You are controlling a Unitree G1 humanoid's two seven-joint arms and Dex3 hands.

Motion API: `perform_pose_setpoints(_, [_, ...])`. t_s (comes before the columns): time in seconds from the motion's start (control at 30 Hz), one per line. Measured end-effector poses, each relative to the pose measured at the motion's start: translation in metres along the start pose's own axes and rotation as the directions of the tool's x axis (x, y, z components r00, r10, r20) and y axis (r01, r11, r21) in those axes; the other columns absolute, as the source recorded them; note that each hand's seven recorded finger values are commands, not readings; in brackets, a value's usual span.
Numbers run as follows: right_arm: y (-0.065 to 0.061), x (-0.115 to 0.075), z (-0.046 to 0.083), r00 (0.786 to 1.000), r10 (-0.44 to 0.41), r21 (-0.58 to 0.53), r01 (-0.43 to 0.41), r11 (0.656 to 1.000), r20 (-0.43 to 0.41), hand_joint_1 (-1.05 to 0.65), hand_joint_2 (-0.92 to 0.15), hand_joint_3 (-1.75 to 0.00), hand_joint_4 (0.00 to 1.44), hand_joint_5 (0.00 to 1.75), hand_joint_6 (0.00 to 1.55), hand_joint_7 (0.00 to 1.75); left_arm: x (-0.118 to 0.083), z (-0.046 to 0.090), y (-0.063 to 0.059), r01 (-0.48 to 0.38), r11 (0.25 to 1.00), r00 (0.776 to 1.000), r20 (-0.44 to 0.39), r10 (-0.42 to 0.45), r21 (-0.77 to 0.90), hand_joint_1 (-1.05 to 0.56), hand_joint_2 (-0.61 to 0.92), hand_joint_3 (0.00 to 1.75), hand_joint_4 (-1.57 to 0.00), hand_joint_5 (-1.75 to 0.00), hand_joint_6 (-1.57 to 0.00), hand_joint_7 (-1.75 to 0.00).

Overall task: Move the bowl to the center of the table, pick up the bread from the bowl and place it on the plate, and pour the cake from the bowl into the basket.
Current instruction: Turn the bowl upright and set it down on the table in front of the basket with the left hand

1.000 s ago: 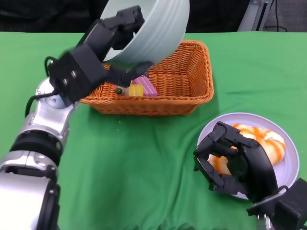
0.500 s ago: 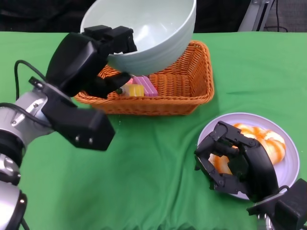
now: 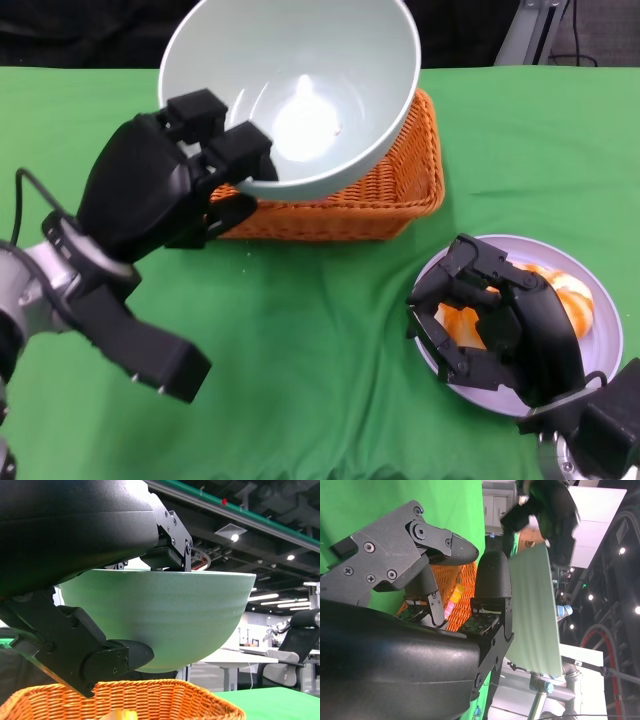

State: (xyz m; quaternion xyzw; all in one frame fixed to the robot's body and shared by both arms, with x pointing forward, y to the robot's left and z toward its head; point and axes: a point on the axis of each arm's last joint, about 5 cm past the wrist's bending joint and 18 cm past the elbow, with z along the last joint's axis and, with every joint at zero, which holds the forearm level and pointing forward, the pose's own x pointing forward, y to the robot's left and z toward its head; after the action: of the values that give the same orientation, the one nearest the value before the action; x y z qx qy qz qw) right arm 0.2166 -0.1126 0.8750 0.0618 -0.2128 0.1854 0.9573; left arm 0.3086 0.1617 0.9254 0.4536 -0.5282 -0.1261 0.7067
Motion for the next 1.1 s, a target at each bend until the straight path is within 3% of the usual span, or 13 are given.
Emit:
perform_pose_setpoints(0.17, [-0.001, 0.0, 0.001, 1.0, 0.0, -0.005, 0.0, 1.0, 0.002, -0.25, -0.5, -0.96, 0.72, 1.58, 0.65, 1.35, -0.019, 0.001, 0.0, -0.02, 0.999, 0.999, 0.037, 0.019, 0.026, -0.03, 0.31, 1.29, -0.74, -1.75, -0.58, -1.74])
perform_pose_setpoints(0.5, [-0.001, -0.002, 0.003, 1.0, -0.02, -0.007, 0.02, 1.0, 0.012, -0.27, -0.53, -0.9, 0.75, 1.59, 0.66, 1.34, -0.059, 0.016, -0.01, 0.001, 1.0, 0.998, 0.06, 0.0, -0.025, -0.03, 0.32, 1.25, -0.79, -1.75, -0.64, -1.72])
perform_pose_setpoints(0.6, [-0.002, -0.001, 0.005, 1.0, -0.02, -0.009, 0.021, 1.0, 0.02, -0.27, -0.53, -0.91, 0.74, 1.59, 0.66, 1.35, -0.071, 0.019, -0.01, 0.029, 0.999, 0.998, 0.064, -0.026, -0.044, -0.01, 0.33, 1.24, -0.78, -1.75, -0.67, -1.67])
perform_pose_setpoints(0.73, [-0.004, -0.001, 0.007, 1.0, -0.017, -0.012, 0.017, 1.0, 0.009, -0.24, -0.51, -0.93, 0.72, 1.57, 0.66, 1.33, -0.09, 0.028, -0.013, 0.076, 0.994, 0.996, 0.061, -0.071, -0.08, 0.05, 0.23, 1.23, -0.8, -1.75, -0.63, -1.74])
perform_pose_setpoints(0.83, [-0.004, -0.001, 0.008, 1.0, -0.018, -0.013, 0.018, 1.0, 0.012, -0.23, -0.5, -0.95, 0.73, 1.57, 0.66, 1.33, -0.102, 0.033, -0.014, 0.104, 0.99, 0.993, 0.06, -0.099, -0.09, 0.01, 0.27, 1.24, -0.8, -1.75, -0.64, -1.75])
perform_pose_setpoints(1.0, [-0.004, -0.003, 0.008, 1.0, -0.026, -0.01, 0.027, 1.0, 0.001, -0.25, -0.49, -0.96, 0.73, 1.56, 0.67, 1.31, -0.118, 0.041, -0.015, 0.151, 0.981, 0.988, 0.059, -0.145, -0.119, -0.01, 0.35, 1.11, -0.79, -1.75, -0.64, -1.75])
perform_pose_setpoints(1.1, [-0.004, -0.004, 0.008, 1.0, -0.03, -0.009, 0.03, 1.0, -0.003, -0.25, -0.49, -0.96, 0.73, 1.56, 0.67, 1.31, -0.125, 0.045, -0.016, 0.188, 0.972, 0.981, 0.067, -0.18, -0.139, 0.01, 0.32, 1.11, -0.78, -1.75, -0.65, -1.74])
